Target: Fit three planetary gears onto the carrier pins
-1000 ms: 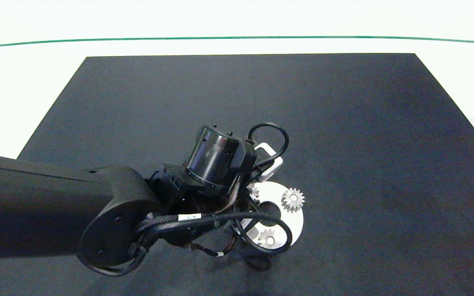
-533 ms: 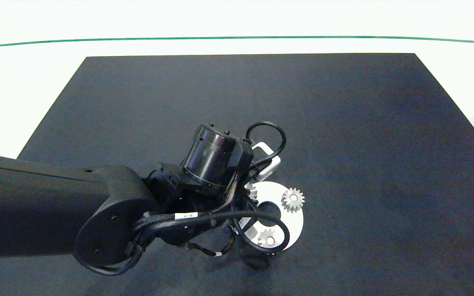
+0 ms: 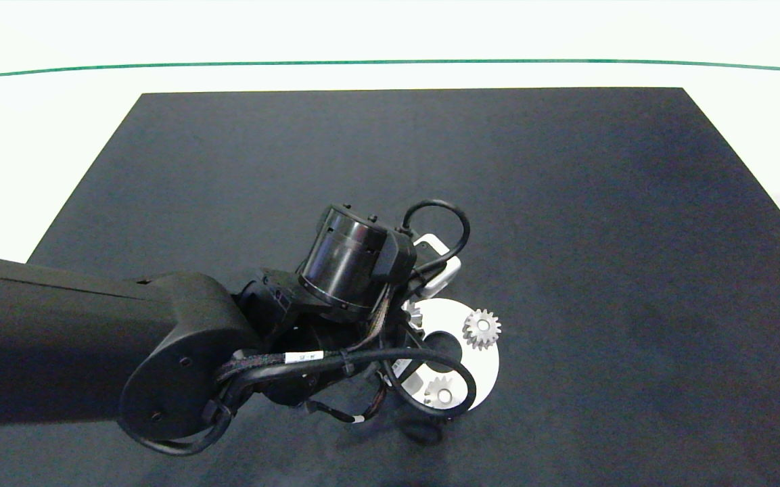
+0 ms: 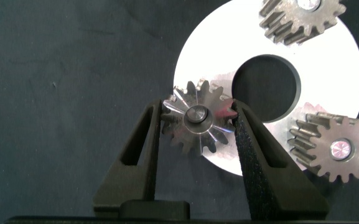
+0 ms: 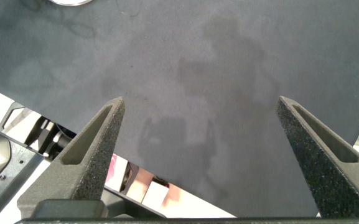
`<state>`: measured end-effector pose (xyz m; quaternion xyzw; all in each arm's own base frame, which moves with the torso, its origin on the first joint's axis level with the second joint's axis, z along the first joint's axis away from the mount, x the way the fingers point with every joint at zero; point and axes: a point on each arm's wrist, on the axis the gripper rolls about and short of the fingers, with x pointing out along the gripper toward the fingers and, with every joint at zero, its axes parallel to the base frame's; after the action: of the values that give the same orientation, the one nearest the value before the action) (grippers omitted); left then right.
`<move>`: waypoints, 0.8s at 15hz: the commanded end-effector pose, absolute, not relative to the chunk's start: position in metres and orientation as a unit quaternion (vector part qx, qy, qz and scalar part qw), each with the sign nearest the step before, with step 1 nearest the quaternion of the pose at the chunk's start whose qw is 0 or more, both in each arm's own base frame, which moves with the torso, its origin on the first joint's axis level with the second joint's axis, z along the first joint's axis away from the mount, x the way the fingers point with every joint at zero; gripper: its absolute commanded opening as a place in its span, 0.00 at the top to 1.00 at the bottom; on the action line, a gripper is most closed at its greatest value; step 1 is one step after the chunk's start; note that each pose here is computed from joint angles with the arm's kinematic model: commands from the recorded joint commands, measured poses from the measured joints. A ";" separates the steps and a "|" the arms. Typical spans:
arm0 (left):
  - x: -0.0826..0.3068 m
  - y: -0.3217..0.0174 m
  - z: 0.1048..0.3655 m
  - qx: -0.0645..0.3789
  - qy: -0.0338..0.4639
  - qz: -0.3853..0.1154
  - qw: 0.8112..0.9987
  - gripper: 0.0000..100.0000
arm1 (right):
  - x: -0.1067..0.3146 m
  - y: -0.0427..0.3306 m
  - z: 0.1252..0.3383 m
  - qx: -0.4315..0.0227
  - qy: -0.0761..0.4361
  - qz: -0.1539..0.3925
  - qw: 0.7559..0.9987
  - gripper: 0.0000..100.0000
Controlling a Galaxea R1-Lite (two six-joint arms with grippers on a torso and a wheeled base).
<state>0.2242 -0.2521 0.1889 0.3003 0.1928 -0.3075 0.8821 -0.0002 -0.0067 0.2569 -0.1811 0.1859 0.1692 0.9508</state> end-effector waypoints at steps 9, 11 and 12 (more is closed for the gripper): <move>0.225 -0.249 0.192 0.297 0.190 -0.304 0.885 0.00 | 0.000 -0.007 0.257 -0.183 0.189 0.169 0.950 0.00; 0.222 -0.222 0.226 0.266 0.160 -0.277 0.909 0.00 | 0.000 -0.006 0.258 -0.181 0.188 0.166 0.951 0.00; 0.225 -0.184 0.251 0.247 0.151 -0.229 0.929 0.00 | 0.001 -0.006 0.262 -0.166 0.187 0.158 0.955 0.00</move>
<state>0.2256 -0.2317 0.2096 0.2815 0.1817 -0.2866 0.8975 0.0004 -0.0065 0.2595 -0.1682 0.1860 0.1609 0.9546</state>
